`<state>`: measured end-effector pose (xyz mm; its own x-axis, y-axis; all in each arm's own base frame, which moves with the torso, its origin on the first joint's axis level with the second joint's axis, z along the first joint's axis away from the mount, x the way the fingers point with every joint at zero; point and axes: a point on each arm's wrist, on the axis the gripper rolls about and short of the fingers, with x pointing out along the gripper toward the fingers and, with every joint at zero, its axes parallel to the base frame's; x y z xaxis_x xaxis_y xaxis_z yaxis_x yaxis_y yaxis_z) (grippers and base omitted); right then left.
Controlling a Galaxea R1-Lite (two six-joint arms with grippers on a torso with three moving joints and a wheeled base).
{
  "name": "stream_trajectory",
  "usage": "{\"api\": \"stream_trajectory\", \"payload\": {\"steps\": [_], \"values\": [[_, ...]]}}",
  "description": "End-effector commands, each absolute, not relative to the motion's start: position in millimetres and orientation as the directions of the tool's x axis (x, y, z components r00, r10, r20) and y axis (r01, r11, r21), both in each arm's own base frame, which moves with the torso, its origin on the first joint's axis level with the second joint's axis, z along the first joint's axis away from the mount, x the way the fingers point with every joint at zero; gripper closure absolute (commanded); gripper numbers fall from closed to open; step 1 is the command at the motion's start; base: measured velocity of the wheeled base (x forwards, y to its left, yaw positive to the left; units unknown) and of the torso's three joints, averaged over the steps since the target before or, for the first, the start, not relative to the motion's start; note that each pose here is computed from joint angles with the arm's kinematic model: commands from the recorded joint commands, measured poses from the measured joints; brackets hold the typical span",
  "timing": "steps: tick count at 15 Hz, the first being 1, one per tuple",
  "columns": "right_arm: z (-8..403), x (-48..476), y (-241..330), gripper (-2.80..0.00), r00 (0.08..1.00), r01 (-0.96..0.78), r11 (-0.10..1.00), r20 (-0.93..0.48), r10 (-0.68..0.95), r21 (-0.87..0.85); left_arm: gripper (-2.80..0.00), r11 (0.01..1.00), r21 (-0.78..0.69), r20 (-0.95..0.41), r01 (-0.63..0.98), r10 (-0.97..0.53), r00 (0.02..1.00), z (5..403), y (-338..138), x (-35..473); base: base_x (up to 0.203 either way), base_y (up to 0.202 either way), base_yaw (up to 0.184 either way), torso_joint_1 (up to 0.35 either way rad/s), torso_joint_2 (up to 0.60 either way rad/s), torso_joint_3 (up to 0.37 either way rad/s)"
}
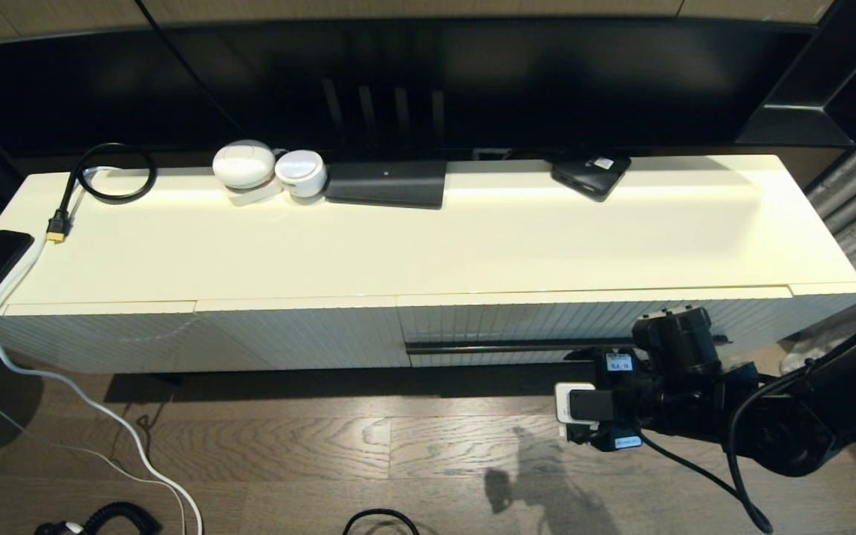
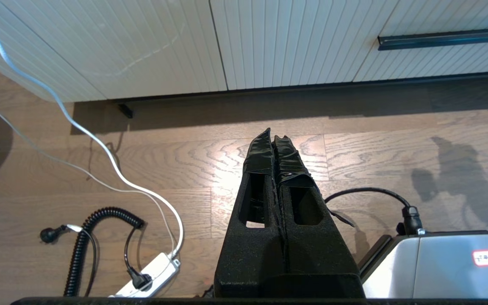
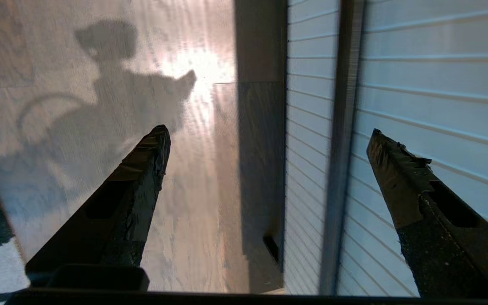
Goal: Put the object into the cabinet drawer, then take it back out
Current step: Open the drawer
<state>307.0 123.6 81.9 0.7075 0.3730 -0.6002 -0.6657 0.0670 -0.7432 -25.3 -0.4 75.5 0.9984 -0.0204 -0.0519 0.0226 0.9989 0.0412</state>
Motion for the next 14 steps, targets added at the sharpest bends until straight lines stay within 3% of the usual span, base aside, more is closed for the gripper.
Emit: {"api": "stream_trajectory", "payload": {"steps": [1, 14], "values": [[66, 313, 125, -2.8, 0.687, -0.691, 0.054, -0.632, 0.359, -0.72, 0.0, 0.999, 0.042, -0.052, 0.022, -0.02, 0.998, 75, 0, -25, 0.0, 0.0, 0.0, 0.0, 0.0, 0.0], [42, 351, 123, -2.8, 0.716, -0.68, 0.134, -0.613, 0.334, -0.721, 0.0, 0.999, 0.042, -0.052, 0.022, -0.02, 0.998, 75, 0, -25, 0.0, 0.0, 0.0, 0.0, 0.0, 0.0]]}}
